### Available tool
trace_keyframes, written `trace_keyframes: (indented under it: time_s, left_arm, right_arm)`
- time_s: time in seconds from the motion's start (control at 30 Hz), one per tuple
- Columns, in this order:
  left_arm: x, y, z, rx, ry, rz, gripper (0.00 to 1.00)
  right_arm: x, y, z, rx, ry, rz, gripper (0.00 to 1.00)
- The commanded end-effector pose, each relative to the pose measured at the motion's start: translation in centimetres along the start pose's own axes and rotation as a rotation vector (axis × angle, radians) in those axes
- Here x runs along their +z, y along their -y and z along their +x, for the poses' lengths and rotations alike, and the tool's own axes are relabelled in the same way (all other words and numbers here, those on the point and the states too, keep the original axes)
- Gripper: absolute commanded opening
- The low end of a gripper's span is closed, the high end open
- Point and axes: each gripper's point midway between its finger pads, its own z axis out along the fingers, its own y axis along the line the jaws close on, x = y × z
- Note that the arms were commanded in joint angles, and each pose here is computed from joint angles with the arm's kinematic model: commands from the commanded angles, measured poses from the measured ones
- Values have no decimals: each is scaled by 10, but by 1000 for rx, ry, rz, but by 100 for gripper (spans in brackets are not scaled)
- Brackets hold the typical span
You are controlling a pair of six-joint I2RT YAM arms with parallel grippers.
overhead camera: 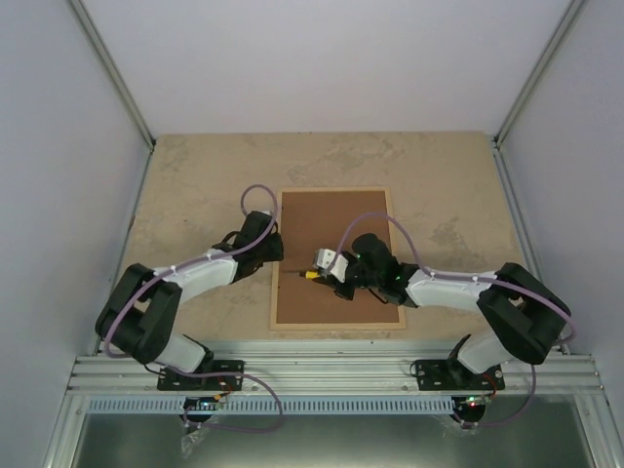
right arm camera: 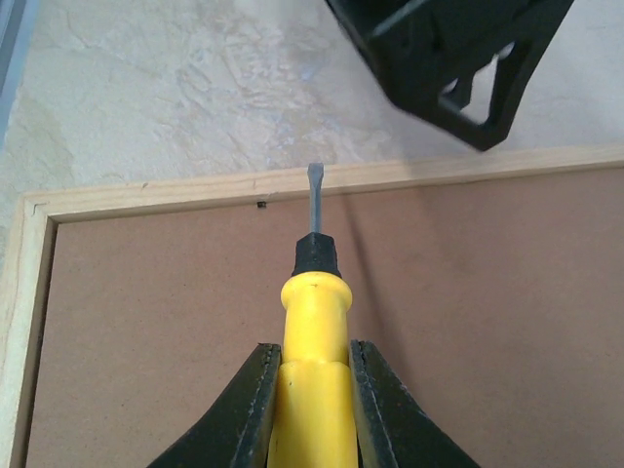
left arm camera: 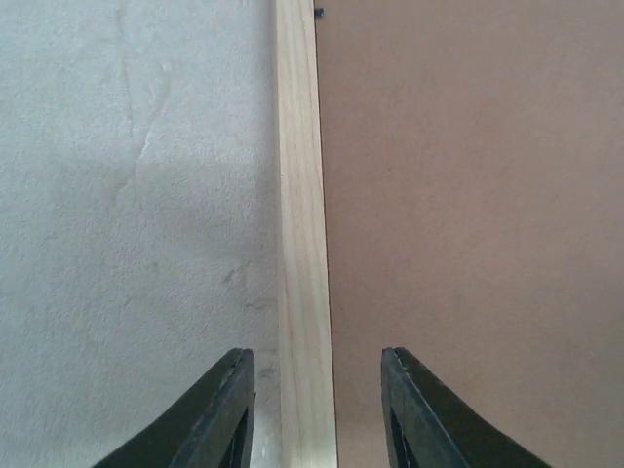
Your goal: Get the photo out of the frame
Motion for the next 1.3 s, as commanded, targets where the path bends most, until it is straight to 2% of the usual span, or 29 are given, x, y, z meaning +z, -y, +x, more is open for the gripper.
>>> trace_keyframes:
  time_s: [0.0, 0.1, 0.37, 0.8, 1.27]
  left_arm:
    - [-11, 1, 1, -78, 27, 69, 40]
    - [-11, 1, 16, -110, -6, 111, 43]
    - [-14, -7, 45, -178, -48, 150, 43]
    - [-11, -4, 57, -189, -84, 180, 31]
    - [-12, -6, 63, -200, -89, 180, 29]
  right_arm:
    - [9, -9, -1, -28, -20, -67, 1]
    - [12, -13, 1, -28, -32, -94, 1]
    - [22, -21, 12, -10, -78, -157, 1]
    - [30, -28, 25, 8, -124, -207, 1]
    - [40, -18, 40, 42, -190, -162, 0]
